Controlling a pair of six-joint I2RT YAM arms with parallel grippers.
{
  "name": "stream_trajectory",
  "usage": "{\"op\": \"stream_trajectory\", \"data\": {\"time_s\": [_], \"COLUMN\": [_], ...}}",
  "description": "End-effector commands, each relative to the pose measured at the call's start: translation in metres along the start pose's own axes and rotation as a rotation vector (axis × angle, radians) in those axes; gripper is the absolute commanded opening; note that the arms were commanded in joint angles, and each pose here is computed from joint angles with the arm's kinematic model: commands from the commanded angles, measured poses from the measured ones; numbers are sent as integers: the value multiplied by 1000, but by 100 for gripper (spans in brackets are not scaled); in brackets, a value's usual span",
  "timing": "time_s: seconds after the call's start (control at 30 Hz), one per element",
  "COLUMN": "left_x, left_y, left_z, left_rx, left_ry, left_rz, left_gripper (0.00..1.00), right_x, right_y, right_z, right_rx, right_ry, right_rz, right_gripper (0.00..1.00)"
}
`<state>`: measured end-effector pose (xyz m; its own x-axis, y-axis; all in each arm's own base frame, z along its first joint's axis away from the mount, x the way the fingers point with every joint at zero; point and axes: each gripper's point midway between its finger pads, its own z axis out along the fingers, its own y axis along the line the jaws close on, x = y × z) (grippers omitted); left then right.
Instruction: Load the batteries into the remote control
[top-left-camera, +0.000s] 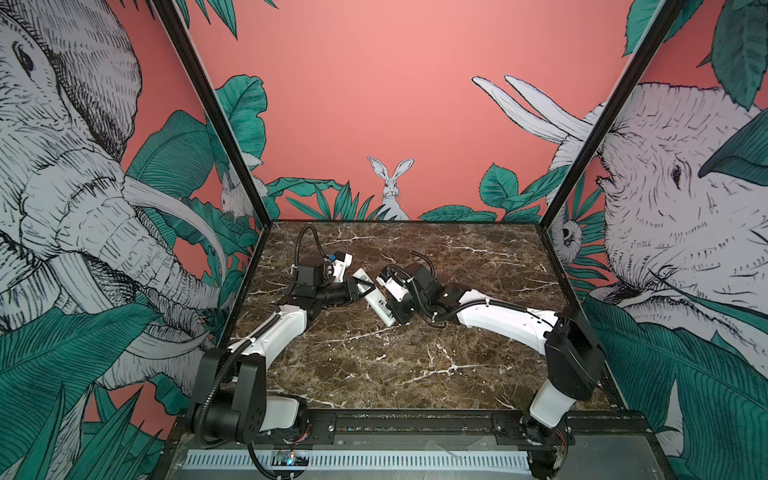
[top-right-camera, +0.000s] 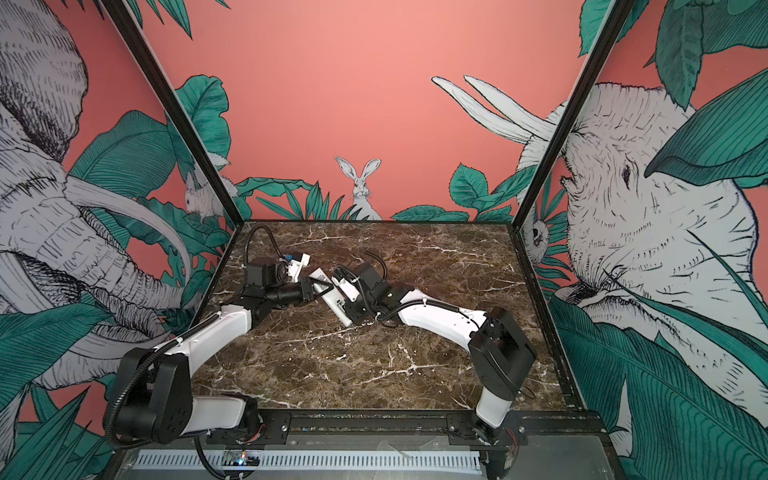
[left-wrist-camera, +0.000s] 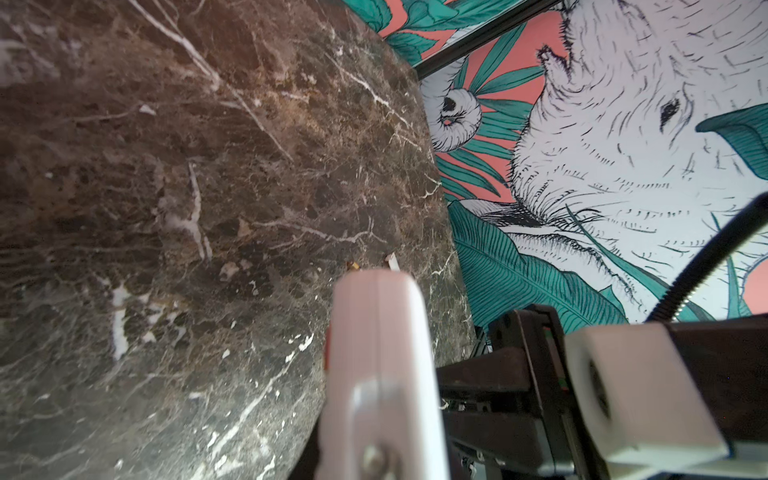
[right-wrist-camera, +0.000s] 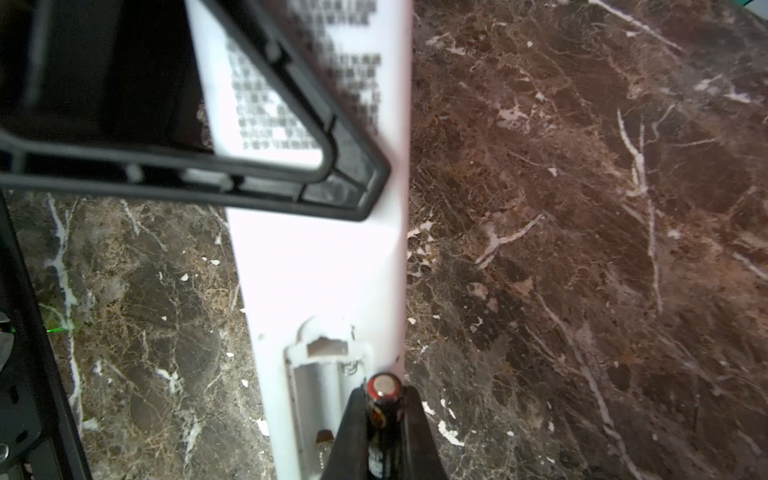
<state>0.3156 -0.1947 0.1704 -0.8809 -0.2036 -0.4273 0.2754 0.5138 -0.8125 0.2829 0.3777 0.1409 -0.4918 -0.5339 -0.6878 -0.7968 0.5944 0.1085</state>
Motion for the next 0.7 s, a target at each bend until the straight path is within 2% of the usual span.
{"op": "stream_trajectory", "data": {"time_s": [0.0,0.23,0.33,0.53,0.67], "left_x": [-13,-7,-5,-8,-9], "left_y": [29,47,48,45,43], "left_z": [-23,-35,-36,-38,-39], "left_rx": [-168,-299,-304,-304,-302], "left_ry": [-63,-31,-22,-22,-28], "left_rz": [9,30,34,42,50], "left_gripper": [0,0,0,0,0], "right_x": [25,62,78,123,135], "right_y": [-15,-11,-12,-17,-19], "right_z": [-8,-6,-2,18,22], "right_rx": [54,27,26,53,66], "right_ry": [63,102,137,313,347], "right_rz": [69,128,153,177,169], "right_gripper": [4,4,4,6,7]}}
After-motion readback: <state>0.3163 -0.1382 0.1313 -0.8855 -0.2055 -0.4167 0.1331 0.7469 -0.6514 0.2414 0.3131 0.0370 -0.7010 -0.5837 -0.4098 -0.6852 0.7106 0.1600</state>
